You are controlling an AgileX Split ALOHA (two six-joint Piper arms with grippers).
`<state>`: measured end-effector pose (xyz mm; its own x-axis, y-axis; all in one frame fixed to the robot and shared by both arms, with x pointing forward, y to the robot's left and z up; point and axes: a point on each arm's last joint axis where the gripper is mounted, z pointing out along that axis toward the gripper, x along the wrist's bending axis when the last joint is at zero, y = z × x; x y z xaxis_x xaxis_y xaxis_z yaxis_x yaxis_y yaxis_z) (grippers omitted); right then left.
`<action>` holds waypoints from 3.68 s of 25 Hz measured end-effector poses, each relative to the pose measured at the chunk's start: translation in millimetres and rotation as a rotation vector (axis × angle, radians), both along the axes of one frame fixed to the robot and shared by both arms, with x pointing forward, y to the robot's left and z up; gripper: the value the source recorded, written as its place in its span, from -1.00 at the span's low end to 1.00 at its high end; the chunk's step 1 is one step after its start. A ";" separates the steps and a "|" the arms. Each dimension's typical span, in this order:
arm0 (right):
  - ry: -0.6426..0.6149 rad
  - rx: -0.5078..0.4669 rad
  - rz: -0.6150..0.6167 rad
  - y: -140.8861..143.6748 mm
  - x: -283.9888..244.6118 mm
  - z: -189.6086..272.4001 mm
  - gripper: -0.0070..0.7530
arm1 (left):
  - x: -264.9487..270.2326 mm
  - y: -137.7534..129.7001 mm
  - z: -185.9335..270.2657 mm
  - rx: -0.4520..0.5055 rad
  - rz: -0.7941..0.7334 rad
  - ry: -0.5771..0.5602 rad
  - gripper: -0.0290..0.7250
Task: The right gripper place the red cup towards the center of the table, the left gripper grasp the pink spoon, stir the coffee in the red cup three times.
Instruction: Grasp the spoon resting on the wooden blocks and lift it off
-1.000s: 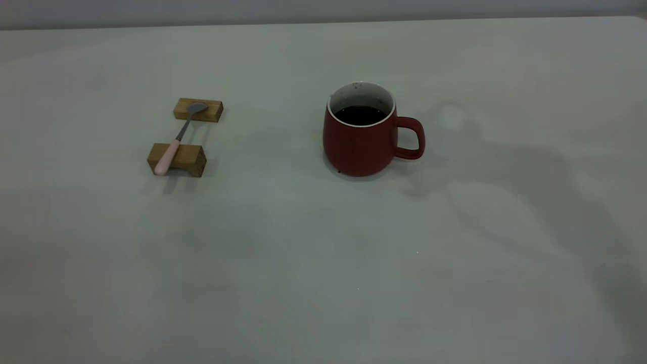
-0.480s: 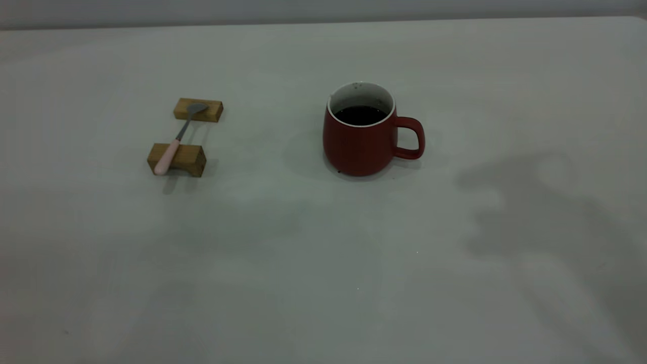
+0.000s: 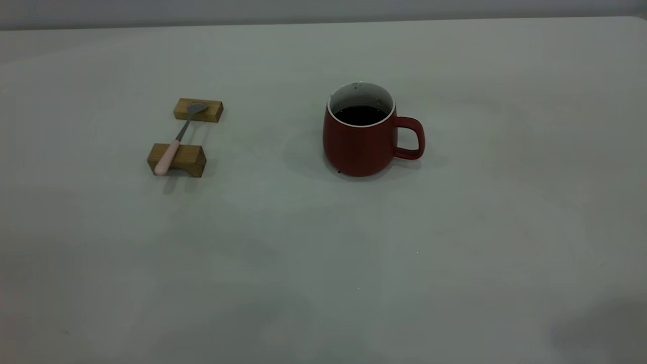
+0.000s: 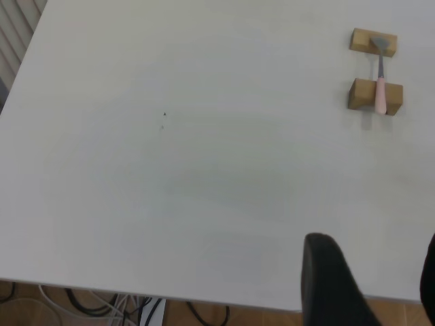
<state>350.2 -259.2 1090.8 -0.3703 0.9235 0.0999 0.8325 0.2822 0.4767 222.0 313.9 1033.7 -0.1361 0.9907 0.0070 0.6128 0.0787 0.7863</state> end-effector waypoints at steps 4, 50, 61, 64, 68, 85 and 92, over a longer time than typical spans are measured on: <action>-0.197 0.030 -0.082 -16.8 -54.1 -16.5 0.58 | 0.0 0.0 0.0 0.000 0.000 0.000 0.15; -0.495 0.007 -0.223 -31.0 -114.6 -52.3 0.56 | 16.8 3.3 31.0 -0.004 0.056 -0.029 0.23; -0.495 0.008 -0.223 -31.0 -114.6 -52.2 0.56 | 170.4 -8.4 53.1 -0.089 0.036 0.232 0.83; -0.495 0.008 -0.223 -31.0 -114.6 -52.2 0.56 | 212.7 -12.6 32.2 -0.123 0.029 0.301 0.85; -0.495 0.008 -0.223 -31.0 -114.6 -52.2 0.56 | 255.4 -16.9 -1.4 -0.152 0.021 0.405 0.85; -0.495 0.008 -0.223 -31.0 -114.6 -52.2 0.56 | 354.3 -68.5 -139.5 -0.109 -0.089 0.774 0.84; -0.495 0.008 -0.223 -31.0 -114.6 -52.2 0.56 | 368.0 -74.4 -183.8 -0.088 -0.114 0.824 0.84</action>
